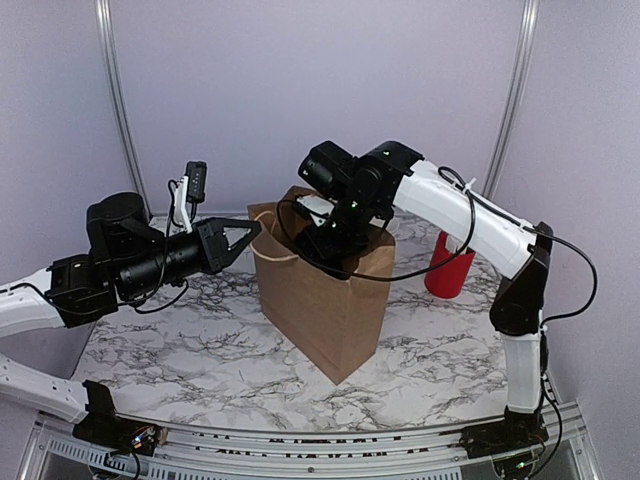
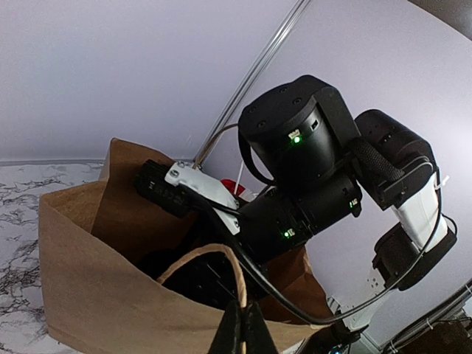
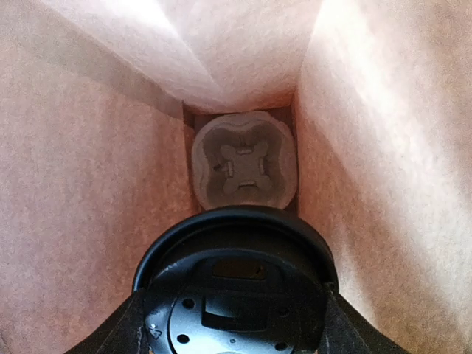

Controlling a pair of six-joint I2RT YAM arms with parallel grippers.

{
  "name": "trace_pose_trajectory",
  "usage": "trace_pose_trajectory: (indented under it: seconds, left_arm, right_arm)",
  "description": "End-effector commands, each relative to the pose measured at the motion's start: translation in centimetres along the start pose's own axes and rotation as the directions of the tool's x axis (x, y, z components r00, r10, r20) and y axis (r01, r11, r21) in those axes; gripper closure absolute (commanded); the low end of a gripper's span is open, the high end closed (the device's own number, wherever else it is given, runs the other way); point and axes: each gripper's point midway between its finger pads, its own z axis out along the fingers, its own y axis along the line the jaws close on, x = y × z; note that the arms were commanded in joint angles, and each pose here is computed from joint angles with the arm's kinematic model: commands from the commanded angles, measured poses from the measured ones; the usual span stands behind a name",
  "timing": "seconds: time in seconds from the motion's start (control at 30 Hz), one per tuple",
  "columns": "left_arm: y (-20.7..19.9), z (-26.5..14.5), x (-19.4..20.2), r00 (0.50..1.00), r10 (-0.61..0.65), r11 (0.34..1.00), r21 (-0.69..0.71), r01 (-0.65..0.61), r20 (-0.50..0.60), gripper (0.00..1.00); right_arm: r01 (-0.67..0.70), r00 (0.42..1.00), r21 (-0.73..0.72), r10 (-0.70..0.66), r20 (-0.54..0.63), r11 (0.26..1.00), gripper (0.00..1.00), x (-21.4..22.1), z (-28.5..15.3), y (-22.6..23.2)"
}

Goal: Pack the takeout coffee

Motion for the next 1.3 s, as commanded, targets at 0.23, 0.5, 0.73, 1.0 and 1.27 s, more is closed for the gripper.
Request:
trace_pose_trajectory:
  seconds: [0.23,0.5,0.73,1.0,1.27]
  left_arm:
    - [-1.4,0.7,-0.2,1.000,0.024,0.998,0.051,-0.023,-0.020,1.00]
    - [-1.5,0.2,-1.4,0.999,0.036,0.999,0.036,-0.036,0.009,1.00]
    - [0.2,0.5,-1.5,1.000,0.022,0.998,-0.050,-0.023,-0.010,1.00]
    - [0.7,0.5,-2.3,1.000,0.010,0.998,-0.066,-0.010,-0.007,1.00]
    - [-0.5,0.4,-3.2,1.000,0.014,0.999,-0.029,-0.014,0.000,0.99]
  right_arm:
    - [-0.001,0.998,0.043,0.003,-0.068,0.999,0.40,1.9,1.0,-0.8]
    - [0.007,0.993,0.068,0.001,-0.118,0.998,0.40,3.7,3.0,-1.9]
    - [0.019,0.988,0.101,-0.003,-0.155,0.995,0.40,5.2,3.3,-2.5]
    - [0.031,0.988,0.135,-0.010,-0.153,0.990,0.40,5.4,2.3,-2.4]
    - [0.035,0.983,0.150,-0.007,-0.183,0.988,0.40,6.5,2.5,-2.7]
